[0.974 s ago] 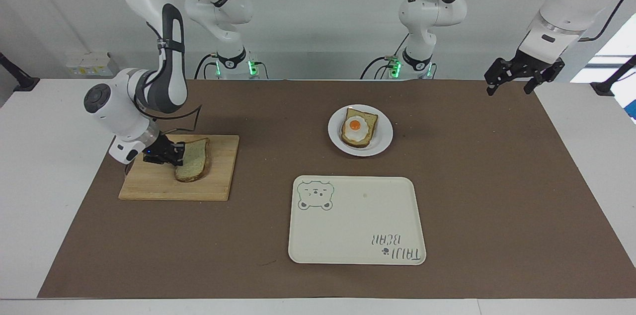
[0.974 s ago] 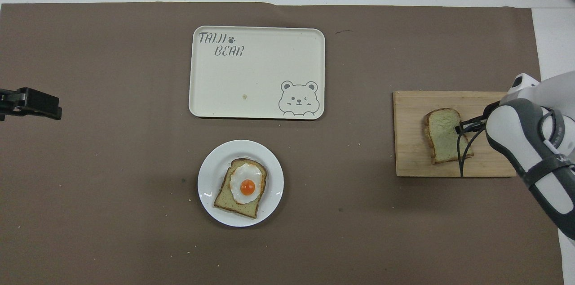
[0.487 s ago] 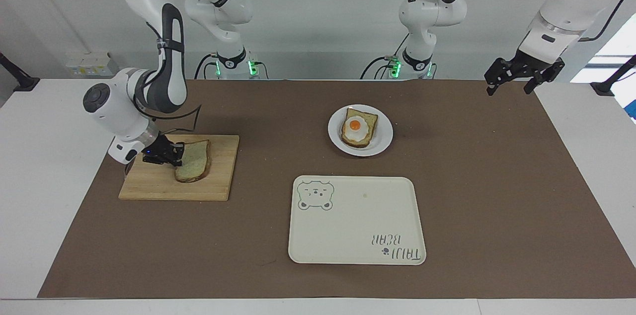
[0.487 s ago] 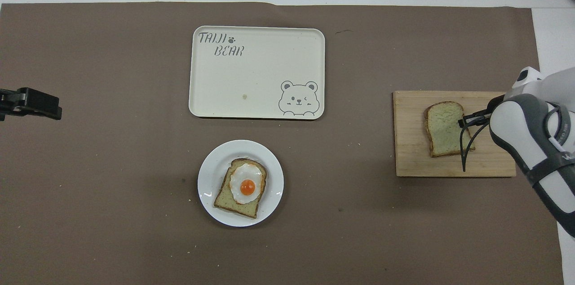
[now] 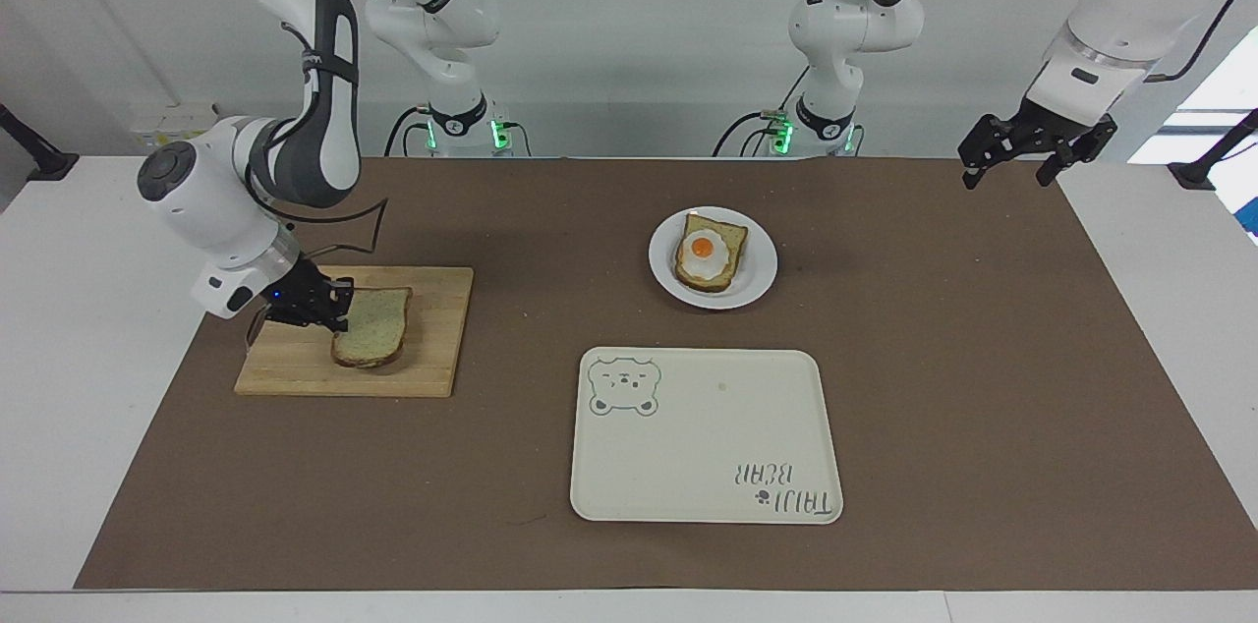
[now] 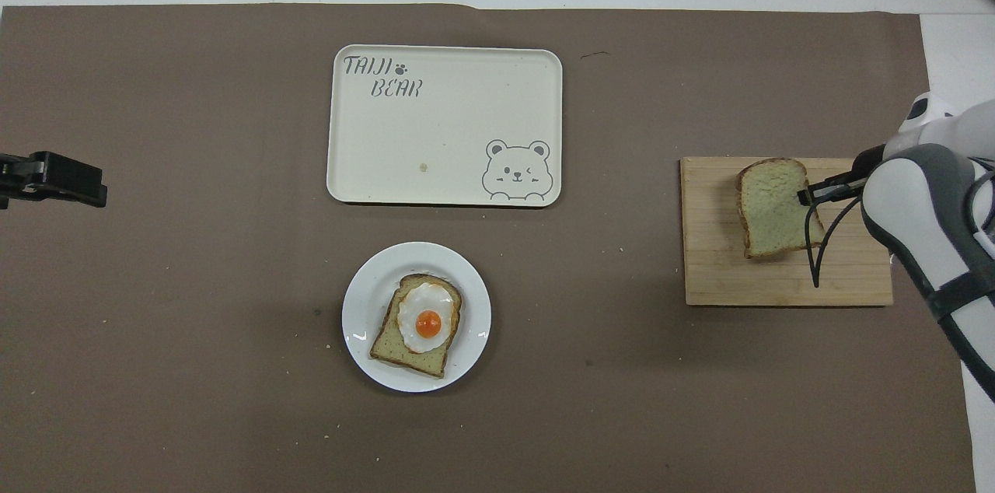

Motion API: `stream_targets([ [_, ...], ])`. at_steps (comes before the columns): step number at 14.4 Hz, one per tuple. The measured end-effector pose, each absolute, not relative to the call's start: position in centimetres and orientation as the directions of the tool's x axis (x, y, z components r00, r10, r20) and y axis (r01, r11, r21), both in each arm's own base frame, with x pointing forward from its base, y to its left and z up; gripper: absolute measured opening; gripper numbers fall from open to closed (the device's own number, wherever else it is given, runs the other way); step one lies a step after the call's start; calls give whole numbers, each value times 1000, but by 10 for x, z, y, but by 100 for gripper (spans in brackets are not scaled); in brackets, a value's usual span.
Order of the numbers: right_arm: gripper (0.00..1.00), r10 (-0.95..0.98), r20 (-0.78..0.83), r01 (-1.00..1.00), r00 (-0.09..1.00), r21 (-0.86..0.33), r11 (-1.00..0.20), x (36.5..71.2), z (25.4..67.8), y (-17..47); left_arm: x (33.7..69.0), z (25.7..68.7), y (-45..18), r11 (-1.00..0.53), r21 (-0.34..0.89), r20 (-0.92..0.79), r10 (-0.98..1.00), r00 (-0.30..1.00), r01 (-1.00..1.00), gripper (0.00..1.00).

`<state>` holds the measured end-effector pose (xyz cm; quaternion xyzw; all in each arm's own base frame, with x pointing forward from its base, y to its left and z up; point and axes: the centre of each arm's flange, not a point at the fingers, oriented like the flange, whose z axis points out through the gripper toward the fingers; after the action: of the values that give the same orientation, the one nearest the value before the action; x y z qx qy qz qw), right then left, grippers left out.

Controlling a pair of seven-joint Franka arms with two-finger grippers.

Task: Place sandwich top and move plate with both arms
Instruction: 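Lift the bread slice with the right gripper toward the plate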

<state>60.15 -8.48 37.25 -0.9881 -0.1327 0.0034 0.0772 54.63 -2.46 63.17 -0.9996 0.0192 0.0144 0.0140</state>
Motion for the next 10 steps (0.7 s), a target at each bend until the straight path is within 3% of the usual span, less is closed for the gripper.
stream_targets([
  [10, 7, 256, -52, 238, 965, -224, -945, 599, 427, -24, 546, 632, -25, -999, -27, -29, -38, 999, -39, 100],
])
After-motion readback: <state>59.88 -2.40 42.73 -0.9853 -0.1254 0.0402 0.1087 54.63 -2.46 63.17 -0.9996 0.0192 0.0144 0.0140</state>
